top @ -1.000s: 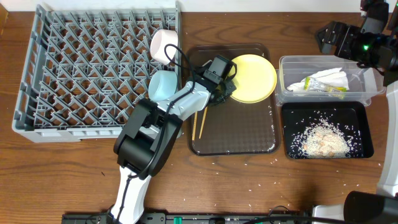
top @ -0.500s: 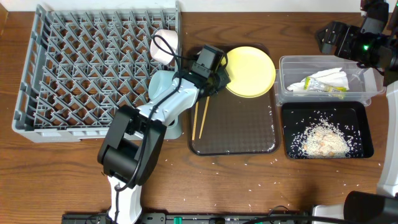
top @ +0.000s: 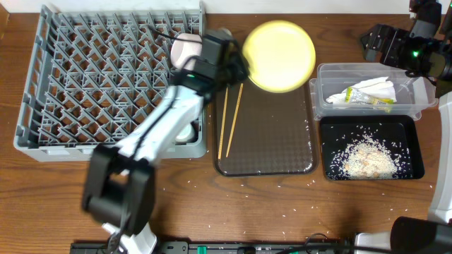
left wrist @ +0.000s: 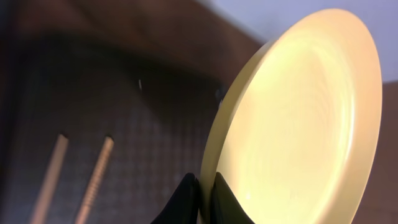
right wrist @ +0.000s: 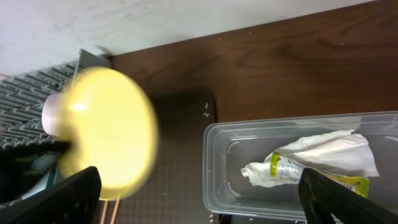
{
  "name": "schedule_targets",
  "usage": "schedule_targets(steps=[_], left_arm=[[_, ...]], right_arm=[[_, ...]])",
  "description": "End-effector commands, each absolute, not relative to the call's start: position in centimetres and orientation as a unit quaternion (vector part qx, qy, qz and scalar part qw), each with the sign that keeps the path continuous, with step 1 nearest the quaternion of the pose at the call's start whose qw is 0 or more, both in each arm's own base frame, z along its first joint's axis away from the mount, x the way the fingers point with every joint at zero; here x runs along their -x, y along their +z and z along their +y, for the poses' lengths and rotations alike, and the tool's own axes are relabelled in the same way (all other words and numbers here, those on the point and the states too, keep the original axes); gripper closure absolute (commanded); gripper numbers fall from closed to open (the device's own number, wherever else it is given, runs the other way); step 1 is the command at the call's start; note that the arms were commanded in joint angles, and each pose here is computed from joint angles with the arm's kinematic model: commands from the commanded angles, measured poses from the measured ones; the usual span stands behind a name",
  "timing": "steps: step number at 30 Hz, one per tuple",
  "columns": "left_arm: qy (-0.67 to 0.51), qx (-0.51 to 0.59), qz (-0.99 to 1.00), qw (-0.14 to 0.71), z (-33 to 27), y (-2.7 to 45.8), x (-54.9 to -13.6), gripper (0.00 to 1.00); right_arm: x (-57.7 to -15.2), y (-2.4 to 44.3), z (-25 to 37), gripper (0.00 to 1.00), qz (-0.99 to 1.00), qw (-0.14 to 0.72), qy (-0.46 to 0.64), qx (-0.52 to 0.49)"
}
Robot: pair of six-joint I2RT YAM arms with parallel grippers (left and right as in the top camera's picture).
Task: Sort waste into correct bins and load items into the dishwasher
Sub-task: 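Carry the yellow plate left and lower it into the dish rack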
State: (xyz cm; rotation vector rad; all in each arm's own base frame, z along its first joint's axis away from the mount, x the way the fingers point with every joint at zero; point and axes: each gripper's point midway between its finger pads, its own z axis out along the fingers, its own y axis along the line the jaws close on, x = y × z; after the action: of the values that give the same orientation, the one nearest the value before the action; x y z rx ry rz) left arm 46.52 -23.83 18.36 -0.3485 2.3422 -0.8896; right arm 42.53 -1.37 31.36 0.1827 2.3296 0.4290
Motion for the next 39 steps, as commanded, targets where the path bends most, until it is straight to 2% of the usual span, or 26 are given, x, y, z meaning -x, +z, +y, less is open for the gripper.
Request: schedule_targets(steps=[1, 9, 23, 32, 39], left_arm=[[-0.326, 0.125, 0.871, 0.346, -19.8, 22.2, -47.0, 0.93], [-0.273, 0.173, 0.866, 0.383, -10.0, 25.1, -46.7, 0.93], [-0.123, 0.24, 0.864, 0.426, 5.0, 24.8, -46.2, 0.92], [-0.009, 0.235, 0.866, 0.441, 9.4, 24.7, -45.6, 0.93], [0.027, 0.248, 0.857, 0.451, 10.8, 24.1, -45.6, 0.93]], right_arm=[[-42.4, 31.6, -1.5, 0.01, 0.908, 0.376, 0.17, -0.078], [-42.4, 31.6, -1.5, 0.01, 0.908, 0.376, 0.17, -0.078], [-42.4, 31.6, -1.5, 0.01, 0.908, 0.376, 0.17, -0.078], [-42.4, 31.6, -1.5, 0.01, 0.908, 0.376, 0.17, -0.078], [-42.4, 31.6, -1.5, 0.01, 0.908, 0.376, 0.17, -0.078]])
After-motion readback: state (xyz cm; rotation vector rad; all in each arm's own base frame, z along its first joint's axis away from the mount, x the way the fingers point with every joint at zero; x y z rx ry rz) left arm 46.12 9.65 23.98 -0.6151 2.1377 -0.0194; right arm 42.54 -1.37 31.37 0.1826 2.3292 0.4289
